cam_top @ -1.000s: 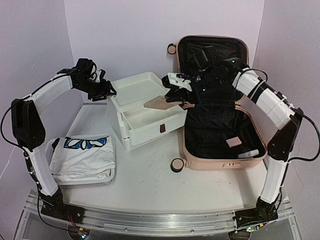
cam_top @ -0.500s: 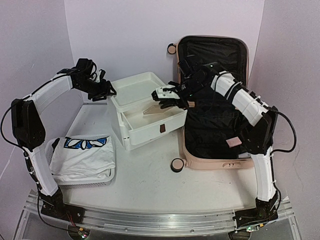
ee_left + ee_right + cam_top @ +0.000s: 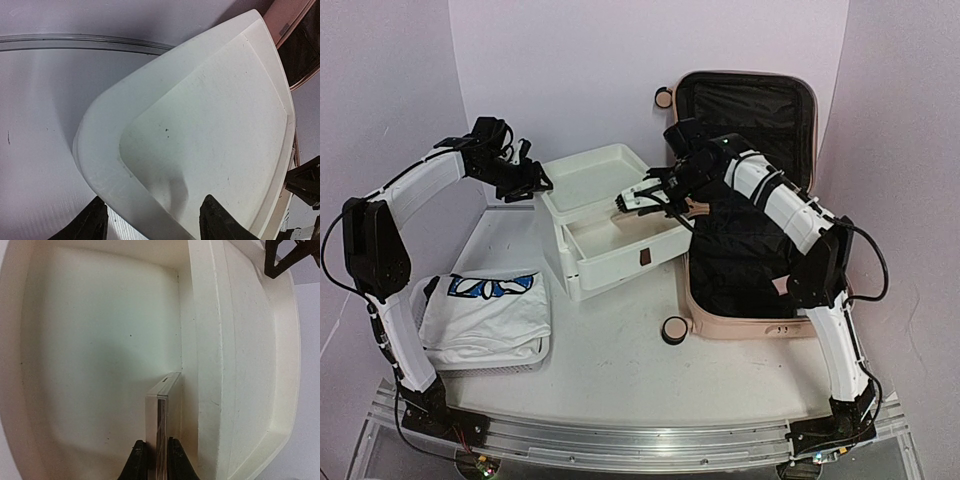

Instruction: Open, take out, and arrange the luggage

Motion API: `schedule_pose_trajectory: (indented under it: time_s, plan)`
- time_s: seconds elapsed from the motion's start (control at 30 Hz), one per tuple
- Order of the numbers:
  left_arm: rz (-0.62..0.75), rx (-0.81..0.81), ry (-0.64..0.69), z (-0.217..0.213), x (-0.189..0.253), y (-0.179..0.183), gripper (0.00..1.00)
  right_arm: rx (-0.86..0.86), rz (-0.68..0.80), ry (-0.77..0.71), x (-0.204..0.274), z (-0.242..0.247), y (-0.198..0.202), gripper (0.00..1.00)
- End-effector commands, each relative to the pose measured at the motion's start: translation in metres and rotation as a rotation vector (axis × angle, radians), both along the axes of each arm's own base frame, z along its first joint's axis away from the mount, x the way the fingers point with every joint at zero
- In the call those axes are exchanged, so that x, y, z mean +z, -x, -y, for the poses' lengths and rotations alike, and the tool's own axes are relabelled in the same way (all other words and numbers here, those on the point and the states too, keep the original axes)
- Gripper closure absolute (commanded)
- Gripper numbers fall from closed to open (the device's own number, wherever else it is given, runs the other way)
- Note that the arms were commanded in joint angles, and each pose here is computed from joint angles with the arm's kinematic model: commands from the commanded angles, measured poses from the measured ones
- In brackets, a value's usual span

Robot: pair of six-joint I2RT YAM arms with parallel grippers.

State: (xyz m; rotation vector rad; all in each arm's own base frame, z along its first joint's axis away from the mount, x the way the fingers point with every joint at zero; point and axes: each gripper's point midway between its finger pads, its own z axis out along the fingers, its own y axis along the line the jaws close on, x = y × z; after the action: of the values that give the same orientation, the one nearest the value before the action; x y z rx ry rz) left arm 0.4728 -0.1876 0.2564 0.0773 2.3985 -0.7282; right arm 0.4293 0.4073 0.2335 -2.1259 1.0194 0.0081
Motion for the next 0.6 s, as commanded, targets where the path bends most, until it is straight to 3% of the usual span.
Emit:
schedule_pose_trajectory:
  time_s: [0.0,0.13,0.23,0.43,0.57]
  plan:
    - [-0.053,-0.090,0.026,0.019,-0.011,0.019,0.38,-0.071,0.008,0.000,-0.006,0.005,-0.018,0.82]
    - [-0.045,-0.090,0.026,0.018,-0.008,0.019,0.38,-0.085,-0.033,-0.030,0.001,0.006,-0.011,0.73]
    - [-0.046,-0.093,0.031,0.019,-0.008,0.020,0.38,-0.120,-0.064,-0.062,0.011,0.009,-0.008,0.54]
    - [-0.044,-0.094,0.037,0.019,-0.005,0.020,0.38,-0.211,-0.123,-0.144,0.040,0.017,-0.002,0.28]
    - [-0.042,-0.093,0.036,0.019,-0.005,0.021,0.38,-0.360,-0.149,-0.220,0.074,0.029,-0.001,0.22]
